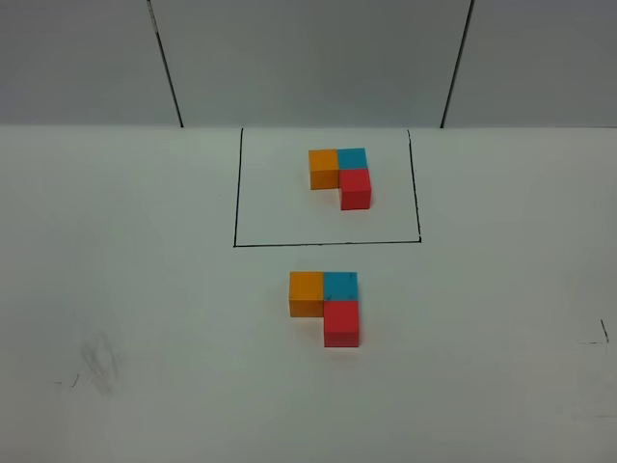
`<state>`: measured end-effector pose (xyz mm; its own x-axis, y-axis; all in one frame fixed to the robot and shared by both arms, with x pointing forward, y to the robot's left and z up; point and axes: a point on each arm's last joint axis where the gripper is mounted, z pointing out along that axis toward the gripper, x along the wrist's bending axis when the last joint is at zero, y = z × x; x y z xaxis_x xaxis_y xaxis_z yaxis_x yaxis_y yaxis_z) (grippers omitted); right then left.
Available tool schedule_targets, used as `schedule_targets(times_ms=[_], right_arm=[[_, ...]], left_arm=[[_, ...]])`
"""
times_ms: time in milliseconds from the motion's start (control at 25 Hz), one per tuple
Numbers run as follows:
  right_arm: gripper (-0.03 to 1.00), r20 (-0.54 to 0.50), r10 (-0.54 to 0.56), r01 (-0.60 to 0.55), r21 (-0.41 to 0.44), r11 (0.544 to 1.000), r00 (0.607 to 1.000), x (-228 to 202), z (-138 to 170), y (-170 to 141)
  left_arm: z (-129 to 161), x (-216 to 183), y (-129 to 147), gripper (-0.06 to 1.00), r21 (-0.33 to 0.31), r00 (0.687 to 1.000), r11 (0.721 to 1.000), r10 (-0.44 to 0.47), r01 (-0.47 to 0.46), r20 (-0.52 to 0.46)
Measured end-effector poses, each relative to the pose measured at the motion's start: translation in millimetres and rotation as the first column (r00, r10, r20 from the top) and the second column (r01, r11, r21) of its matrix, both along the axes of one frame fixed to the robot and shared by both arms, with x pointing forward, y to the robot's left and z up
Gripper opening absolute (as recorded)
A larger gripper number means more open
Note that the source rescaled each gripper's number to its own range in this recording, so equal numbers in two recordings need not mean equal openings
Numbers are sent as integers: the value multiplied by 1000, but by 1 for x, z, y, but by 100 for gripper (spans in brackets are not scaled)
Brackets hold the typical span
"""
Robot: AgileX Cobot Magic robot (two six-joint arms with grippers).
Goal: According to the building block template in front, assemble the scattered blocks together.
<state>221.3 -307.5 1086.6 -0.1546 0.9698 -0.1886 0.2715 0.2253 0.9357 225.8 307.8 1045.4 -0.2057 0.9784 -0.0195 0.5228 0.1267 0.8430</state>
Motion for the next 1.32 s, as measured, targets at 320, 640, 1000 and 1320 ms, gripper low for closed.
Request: schedule_targets(times_ms=[320,640,1000,1320], right_arm=[[99,-60,-39,43,65,997,997,12,-20,1],[88,-174,-169,196,149,969,970,11,-32,-7],[62,-176,-172,200,156,967,969,11,-32,-7],[38,-176,-172,200,156,967,969,11,-32,-7]], left_arm=[[0,0,0,28,1,1000,1000,-1,1,0],[0,0,0,28,1,1000,1000,-1,1,0],[0,0,0,28,1,1000,1000,-1,1,0],[0,0,0,28,1,1000,1000,-1,1,-1]])
